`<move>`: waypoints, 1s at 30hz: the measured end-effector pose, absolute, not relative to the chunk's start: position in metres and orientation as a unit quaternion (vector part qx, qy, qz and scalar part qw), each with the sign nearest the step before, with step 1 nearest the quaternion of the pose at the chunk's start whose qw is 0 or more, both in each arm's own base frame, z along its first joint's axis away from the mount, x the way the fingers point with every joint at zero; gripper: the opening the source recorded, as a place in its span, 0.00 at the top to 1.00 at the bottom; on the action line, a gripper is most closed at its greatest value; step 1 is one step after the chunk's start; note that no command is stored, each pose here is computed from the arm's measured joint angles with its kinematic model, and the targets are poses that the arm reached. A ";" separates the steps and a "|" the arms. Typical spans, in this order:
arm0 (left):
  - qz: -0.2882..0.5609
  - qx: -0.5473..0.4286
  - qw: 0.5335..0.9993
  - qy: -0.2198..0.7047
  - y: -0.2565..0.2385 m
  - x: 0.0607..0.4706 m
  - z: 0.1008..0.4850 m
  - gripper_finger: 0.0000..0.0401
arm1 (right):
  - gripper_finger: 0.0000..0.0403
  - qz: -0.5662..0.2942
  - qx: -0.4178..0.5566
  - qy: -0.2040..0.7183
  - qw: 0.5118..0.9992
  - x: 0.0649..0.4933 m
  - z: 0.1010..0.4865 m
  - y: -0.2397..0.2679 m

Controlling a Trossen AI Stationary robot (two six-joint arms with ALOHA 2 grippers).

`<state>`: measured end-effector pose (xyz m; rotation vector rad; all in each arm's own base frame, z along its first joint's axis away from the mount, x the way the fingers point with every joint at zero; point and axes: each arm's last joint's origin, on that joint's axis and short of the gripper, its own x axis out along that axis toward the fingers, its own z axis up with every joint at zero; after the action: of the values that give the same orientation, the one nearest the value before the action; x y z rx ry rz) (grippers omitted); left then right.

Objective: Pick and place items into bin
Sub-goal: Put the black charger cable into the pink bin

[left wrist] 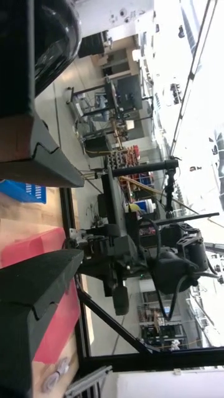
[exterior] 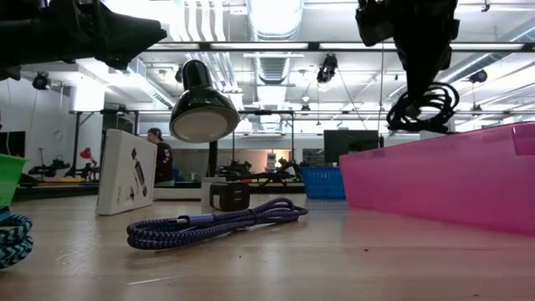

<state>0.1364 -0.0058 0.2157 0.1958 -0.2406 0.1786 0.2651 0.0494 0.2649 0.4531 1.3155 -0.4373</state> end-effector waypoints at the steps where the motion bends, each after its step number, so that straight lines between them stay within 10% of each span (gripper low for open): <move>1: 0.089 0.099 0.984 -0.119 -0.006 0.136 0.216 0.61 | 0.98 -0.207 0.211 0.599 0.744 0.265 0.263 0.049; 30: 0.089 0.101 0.984 -0.120 -0.006 0.136 0.216 0.61 | 0.98 -0.239 0.250 0.558 0.755 0.265 0.218 0.048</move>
<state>0.1364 -0.0058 0.2157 0.2025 -0.2406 0.1794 0.2651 0.0482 0.2180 0.5446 1.2168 -0.5216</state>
